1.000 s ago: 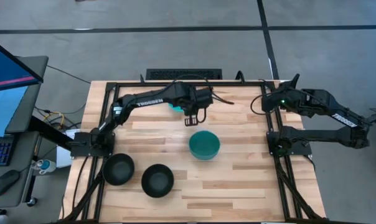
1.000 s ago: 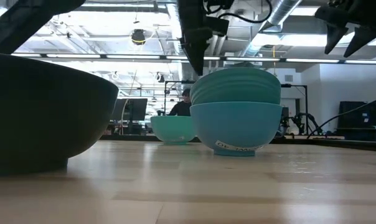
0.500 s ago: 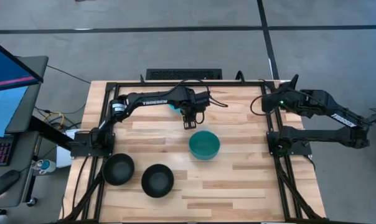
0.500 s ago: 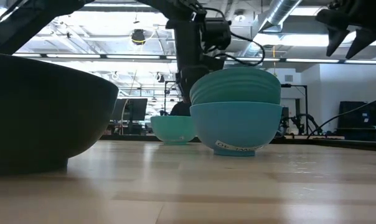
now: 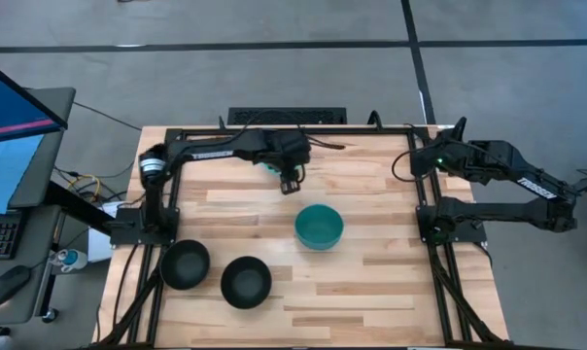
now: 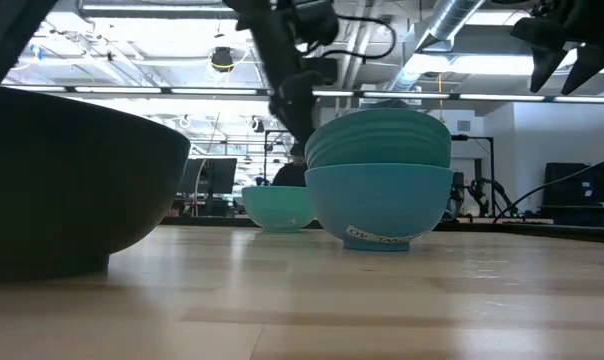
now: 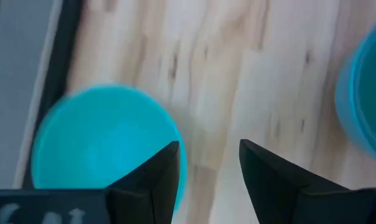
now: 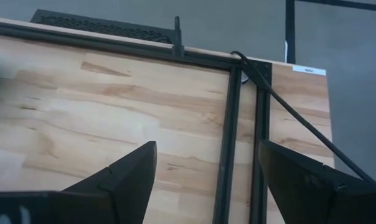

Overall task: Nest bowls inside each other
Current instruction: Stack the light blue bowl on the green bowl

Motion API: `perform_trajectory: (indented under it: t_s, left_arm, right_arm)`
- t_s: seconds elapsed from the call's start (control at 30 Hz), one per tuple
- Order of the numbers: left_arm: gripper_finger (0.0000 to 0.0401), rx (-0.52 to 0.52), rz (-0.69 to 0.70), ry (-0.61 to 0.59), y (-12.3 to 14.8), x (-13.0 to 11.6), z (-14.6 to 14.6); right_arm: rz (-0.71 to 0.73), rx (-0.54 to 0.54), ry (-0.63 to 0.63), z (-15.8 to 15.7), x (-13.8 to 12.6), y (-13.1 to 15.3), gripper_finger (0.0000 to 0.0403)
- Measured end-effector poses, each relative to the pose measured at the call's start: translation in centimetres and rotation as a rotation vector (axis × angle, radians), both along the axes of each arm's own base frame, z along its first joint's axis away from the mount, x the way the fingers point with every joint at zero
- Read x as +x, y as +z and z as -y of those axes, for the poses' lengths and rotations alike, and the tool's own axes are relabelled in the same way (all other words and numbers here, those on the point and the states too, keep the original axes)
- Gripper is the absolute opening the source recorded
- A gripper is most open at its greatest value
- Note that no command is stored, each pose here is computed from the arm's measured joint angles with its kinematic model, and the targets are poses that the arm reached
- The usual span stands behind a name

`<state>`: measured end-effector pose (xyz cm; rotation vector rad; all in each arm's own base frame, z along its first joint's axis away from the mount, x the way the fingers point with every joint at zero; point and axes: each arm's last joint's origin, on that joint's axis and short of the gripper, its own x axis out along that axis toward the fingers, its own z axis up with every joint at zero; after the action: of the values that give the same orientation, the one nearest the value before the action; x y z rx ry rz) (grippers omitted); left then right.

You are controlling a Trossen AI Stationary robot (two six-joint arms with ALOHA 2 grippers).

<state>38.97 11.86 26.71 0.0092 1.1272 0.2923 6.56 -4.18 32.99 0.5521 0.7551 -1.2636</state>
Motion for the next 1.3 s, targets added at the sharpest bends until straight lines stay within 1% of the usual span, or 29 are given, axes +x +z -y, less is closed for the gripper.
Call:
perform_trajectory:
  t_s: [0.1,0.17,0.27,0.4,0.47,0.57,0.67,0.77,0.9,1.0,1.07,1.13,1.2,1.3]
  left_arm:
    - [0.016,-0.019,-0.038,0.012,-1.7,-1.4,0.2]
    - [0.016,-0.007,-0.071,0.012,-2.4,-1.9,0.3]
    - [0.016,0.049,-0.107,-0.007,-2.8,-2.0,0.2]
    - [0.016,0.08,-0.1,-0.044,-2.7,-2.0,-0.3]
    - [0.0161,0.066,-0.122,-0.069,-2.8,-2.2,-0.5]
    - [0.0169,0.022,-0.103,-0.089,-2.8,-2.2,-0.5]
    - [0.0181,0.015,-0.095,-0.086,-3.3,-2.3,-0.7]
    - [0.0192,-0.027,-0.111,-0.066,-4.4,-2.8,-0.9]
    - [0.0198,0.005,-0.145,-0.068,-5.7,-3.3,-1.0]
    - [0.0198,0.011,-0.143,-0.077,-6.1,-3.4,-1.3]
    - [0.0192,0.023,-0.129,-0.078,-6.2,-3.3,-1.6]
    - [0.0178,0.037,-0.116,-0.089,-6.1,-3.2,-2.0]
    - [0.0152,0.047,-0.106,-0.099,-6.1,-3.2,-2.3]
    - [0.0095,0.007,-0.109,-0.112,-6.1,-3.5,-2.6]
  right_arm:
    - [-0.004,-0.014,-0.006,0.0,0.0,0.0,0.0306]
    - [-0.004,-0.018,-0.008,0.0,0.0,0.0,0.0306]
    - [-0.004,-0.018,-0.009,0.0,0.0,0.0,0.0306]
    - [0.008,-0.015,-0.022,0.0,0.0,0.0,0.0306]
    - [0.015,-0.015,-0.03,0.0,0.0,0.0,0.0306]
    - [0.018,-0.014,-0.034,0.0,0.0,0.0,0.0306]
    - [0.018,-0.014,-0.034,0.0,0.0,0.0,0.0306]
    - [0.018,-0.015,-0.035,0.1,0.0,0.0,0.0306]
    - [0.017,-0.017,-0.036,0.1,0.0,0.0,0.0306]
    - [0.017,-0.018,-0.036,0.1,0.0,0.0,0.0306]
    - [0.018,-0.018,-0.037,0.1,0.0,0.0,0.0306]
    - [0.021,-0.016,-0.037,0.1,0.0,0.1,0.0306]
    - [0.035,-0.014,-0.045,0.1,0.0,0.1,0.0306]
    - [0.046,-0.009,-0.047,0.0,0.1,0.1,0.0306]
